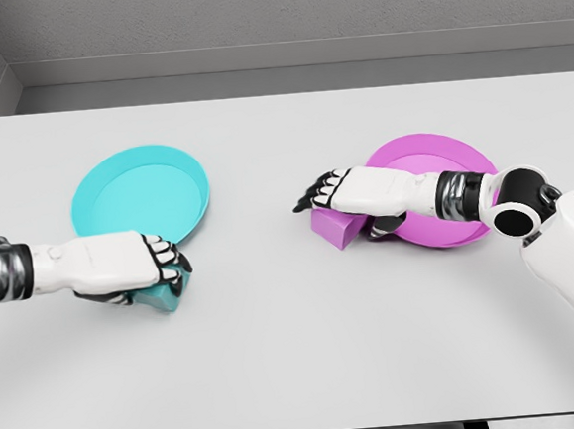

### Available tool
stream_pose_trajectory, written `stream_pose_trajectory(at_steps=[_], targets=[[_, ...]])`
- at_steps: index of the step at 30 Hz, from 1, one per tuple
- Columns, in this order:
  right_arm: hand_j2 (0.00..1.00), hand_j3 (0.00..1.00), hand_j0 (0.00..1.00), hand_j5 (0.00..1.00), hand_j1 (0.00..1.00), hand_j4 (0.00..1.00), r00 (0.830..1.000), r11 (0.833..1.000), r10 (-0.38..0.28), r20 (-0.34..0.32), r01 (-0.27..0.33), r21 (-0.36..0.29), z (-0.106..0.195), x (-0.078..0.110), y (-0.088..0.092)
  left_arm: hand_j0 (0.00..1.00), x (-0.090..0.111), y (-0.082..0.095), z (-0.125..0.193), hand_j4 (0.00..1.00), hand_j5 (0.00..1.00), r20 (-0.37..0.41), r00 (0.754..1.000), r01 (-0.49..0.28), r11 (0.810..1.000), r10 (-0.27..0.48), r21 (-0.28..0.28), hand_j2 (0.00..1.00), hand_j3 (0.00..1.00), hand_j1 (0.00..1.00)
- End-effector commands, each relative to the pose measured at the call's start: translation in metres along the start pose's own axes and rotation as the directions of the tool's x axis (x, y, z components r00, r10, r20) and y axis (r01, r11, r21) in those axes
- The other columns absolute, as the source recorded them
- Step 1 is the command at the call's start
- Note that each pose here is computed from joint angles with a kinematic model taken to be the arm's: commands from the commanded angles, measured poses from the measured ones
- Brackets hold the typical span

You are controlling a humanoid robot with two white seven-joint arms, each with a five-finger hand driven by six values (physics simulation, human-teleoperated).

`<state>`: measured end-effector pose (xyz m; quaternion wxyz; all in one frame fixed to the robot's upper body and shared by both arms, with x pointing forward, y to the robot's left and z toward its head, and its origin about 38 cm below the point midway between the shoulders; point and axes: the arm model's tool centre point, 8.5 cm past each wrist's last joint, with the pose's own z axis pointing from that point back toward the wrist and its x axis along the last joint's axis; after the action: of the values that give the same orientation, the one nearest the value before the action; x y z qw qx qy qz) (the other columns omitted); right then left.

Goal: Place the blocks in the corresponding plates according to their colors

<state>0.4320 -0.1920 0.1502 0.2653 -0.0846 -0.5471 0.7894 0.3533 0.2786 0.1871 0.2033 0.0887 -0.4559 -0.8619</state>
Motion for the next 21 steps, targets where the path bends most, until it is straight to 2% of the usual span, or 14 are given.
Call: stream_pose_trajectory(at_steps=[1, 3, 5, 11, 14, 17, 19, 21], targets=[[0.81, 0.81, 0.81, 0.81, 0.81, 0.81, 1.000, 1.000, 0.008, 0.006, -0.008, -0.001, 0.001, 0.000, 0.000, 0.36, 0.004, 0.006, -0.005, 0.36, 0.36, 0.029, 0.999, -0.027, 0.999, 0.025, 0.043, 0.36, 0.36, 0.36], [0.81, 0.81, 0.81, 0.81, 0.81, 0.81, 1.000, 1.000, 0.008, 0.004, -0.008, -0.001, 0.002, 0.000, -0.001, 0.36, 0.005, 0.011, -0.006, 0.36, 0.36, 0.047, 0.998, -0.044, 0.997, 0.041, 0.068, 0.36, 0.36, 0.36], [0.70, 0.70, 0.70, 0.70, 0.70, 0.70, 1.000, 1.000, 0.007, 0.003, -0.007, -0.008, 0.002, -0.001, -0.003, 0.36, 0.006, 0.017, -0.009, 0.36, 0.36, 0.061, 0.997, -0.048, 0.994, 0.043, 0.094, 0.36, 0.36, 0.36], [0.68, 0.68, 0.68, 0.68, 0.68, 0.68, 1.000, 1.000, 0.003, 0.006, -0.003, -0.017, 0.003, -0.001, -0.005, 0.36, 0.001, 0.046, -0.003, 0.36, 0.36, 0.077, 0.997, -0.043, 0.985, 0.031, 0.168, 0.36, 0.36, 0.36], [0.62, 0.62, 0.62, 0.62, 0.62, 0.62, 1.000, 0.999, 0.012, 0.025, -0.011, -0.039, -0.004, 0.005, -0.013, 0.36, -0.007, 0.060, 0.006, 0.36, 0.36, 0.063, 0.998, -0.035, 0.979, 0.023, 0.200, 0.36, 0.36, 0.36], [0.62, 0.62, 0.62, 0.62, 0.62, 0.62, 0.999, 0.997, 0.035, 0.035, -0.033, -0.066, -0.009, 0.007, -0.029, 0.36, -0.034, 0.067, 0.025, 0.36, 0.36, -0.018, 0.999, -0.044, 0.972, 0.050, 0.232, 0.36, 0.36, 0.36], [0.62, 0.62, 0.62, 0.62, 0.62, 0.62, 0.998, 0.996, 0.019, 0.055, -0.014, -0.092, -0.008, 0.009, -0.036, 0.36, -0.053, 0.067, 0.036, 0.36, 0.36, -0.071, 0.994, -0.063, 0.968, 0.083, 0.243, 0.36, 0.36, 0.36], [0.62, 0.62, 0.62, 0.62, 0.62, 0.62, 0.999, 0.991, 0.008, 0.039, -0.003, -0.136, 0.002, 0.002, -0.046, 0.37, -0.075, 0.061, 0.045, 0.37, 0.37, -0.122, 0.983, -0.101, 0.960, 0.136, 0.260, 0.37, 0.37, 0.37]])
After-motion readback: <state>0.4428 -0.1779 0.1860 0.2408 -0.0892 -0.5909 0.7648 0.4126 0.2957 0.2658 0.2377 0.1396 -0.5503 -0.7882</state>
